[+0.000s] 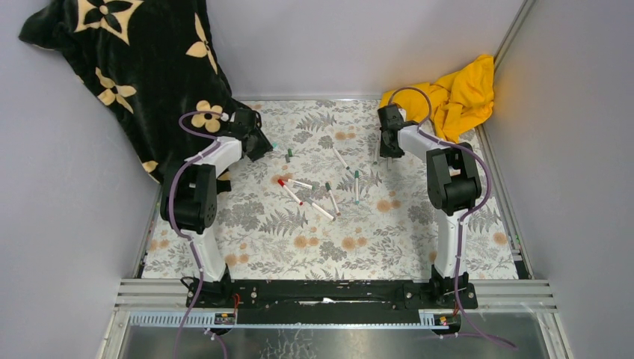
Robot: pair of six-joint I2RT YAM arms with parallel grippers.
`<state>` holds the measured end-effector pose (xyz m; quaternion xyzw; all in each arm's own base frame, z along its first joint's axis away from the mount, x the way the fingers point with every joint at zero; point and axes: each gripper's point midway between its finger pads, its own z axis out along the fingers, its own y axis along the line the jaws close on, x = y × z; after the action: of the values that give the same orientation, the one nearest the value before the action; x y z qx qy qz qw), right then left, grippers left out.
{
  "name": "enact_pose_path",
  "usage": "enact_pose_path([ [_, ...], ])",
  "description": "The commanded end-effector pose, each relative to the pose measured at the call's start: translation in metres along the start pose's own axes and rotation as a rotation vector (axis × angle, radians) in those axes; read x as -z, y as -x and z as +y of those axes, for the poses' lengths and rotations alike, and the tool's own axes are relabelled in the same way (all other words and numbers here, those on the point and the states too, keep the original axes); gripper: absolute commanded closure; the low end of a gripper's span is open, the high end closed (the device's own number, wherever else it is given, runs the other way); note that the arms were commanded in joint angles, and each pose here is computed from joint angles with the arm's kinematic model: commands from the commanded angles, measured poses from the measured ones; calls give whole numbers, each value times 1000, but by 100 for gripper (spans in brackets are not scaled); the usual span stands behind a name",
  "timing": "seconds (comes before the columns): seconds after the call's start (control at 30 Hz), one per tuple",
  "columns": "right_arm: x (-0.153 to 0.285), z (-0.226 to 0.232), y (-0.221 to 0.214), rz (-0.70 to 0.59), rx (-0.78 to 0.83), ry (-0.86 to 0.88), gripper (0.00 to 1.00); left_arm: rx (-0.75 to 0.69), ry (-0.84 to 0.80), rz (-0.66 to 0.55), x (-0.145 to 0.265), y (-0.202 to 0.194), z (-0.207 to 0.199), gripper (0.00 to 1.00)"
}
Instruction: Open the pen caps
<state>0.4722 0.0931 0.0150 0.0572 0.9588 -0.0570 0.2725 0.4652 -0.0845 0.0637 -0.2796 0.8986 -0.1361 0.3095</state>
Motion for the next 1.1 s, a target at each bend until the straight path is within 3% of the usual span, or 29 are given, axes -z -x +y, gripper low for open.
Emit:
enact_pose_path([
  [0.0, 1, 2, 14, -32, -3, 12, 65, 12, -61, -58, 12, 13, -16, 55],
  [0.3, 16, -2, 28, -75, -10, 9, 62, 17, -74, -71, 19, 14, -18, 54],
  [0.57, 75, 2, 59, -176, 5, 67, 61, 20, -142, -87, 36, 18, -35, 54],
  [0.83, 103, 52, -8, -41, 186, 159, 62, 16, -229, -65, 48, 7, -59, 44],
  [1.07, 115, 89, -67, 16, 210, 259, 61, 10, -280, -55, 58, -2, -74, 41],
])
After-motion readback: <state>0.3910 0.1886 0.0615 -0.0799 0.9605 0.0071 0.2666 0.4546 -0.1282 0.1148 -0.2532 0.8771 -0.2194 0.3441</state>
